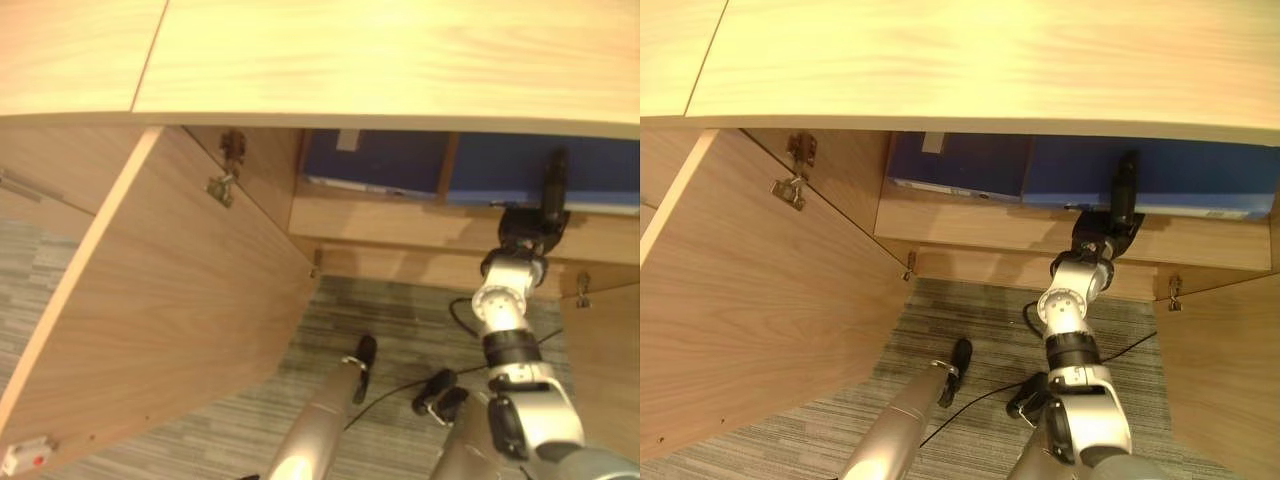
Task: Put the empty folder in the office cabinet
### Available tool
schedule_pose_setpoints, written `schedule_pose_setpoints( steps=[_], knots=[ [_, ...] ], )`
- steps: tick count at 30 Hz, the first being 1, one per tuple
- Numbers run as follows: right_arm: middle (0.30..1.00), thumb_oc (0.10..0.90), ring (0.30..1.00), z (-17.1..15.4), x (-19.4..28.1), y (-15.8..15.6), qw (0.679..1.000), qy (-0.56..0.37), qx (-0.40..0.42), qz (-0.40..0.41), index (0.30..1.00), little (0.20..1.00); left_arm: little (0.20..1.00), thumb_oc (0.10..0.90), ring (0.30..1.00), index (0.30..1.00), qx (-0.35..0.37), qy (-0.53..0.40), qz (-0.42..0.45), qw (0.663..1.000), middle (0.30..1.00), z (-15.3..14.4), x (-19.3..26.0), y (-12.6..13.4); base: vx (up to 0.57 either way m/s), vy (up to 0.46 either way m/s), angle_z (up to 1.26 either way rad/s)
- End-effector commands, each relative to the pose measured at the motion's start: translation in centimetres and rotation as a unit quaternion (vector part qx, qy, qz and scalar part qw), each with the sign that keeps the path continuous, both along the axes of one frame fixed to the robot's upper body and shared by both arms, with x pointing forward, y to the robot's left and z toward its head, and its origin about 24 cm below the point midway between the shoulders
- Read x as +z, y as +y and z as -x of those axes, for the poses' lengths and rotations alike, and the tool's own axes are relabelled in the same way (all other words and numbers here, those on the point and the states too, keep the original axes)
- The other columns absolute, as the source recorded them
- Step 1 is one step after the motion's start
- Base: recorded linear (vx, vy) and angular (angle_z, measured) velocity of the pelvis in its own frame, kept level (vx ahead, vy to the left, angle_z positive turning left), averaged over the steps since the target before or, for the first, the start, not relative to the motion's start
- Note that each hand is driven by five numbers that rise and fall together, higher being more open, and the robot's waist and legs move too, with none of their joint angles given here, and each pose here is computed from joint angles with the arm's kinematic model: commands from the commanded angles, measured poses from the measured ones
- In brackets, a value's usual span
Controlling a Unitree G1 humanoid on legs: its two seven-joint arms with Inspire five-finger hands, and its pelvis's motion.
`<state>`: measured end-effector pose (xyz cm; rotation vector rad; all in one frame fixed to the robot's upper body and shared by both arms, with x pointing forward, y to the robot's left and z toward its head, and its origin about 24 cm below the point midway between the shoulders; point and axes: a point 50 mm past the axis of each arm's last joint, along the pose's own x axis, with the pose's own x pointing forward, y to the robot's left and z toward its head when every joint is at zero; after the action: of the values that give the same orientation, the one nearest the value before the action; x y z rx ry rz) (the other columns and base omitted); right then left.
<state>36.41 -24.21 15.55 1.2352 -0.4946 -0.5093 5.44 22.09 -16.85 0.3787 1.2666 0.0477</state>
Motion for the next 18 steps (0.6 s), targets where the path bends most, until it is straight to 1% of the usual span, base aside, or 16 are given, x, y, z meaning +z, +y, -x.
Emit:
schedule_pose_setpoints(
  steps=[1,14,18],
  knots=[
    [0.300,0.400,0.300,0.5,7.2,-2.4,0.989,-0.115,-0.036,0.085,0.300,0.300,0.900,0.800,0.900,0.900,-0.008,0.077,-0.060,0.995,0.900,4.2,0.5,3.9,0.00,0.000,0.00],
    [0.300,0.400,0.300,0.0,11.6,-5.2,0.986,-0.116,-0.068,0.099,0.300,0.300,0.900,0.800,0.900,0.900,-0.010,0.082,-0.072,0.994,0.900,4.2,0.8,5.2,0.00,0.003,0.00],
    [0.300,0.400,0.300,0.3,12.7,-6.2,0.985,-0.122,-0.084,0.089,0.300,0.300,0.900,0.800,0.900,0.900,-0.008,0.085,-0.078,0.993,0.900,4.4,1.0,5.5,0.00,0.000,0.00]
  ],
)
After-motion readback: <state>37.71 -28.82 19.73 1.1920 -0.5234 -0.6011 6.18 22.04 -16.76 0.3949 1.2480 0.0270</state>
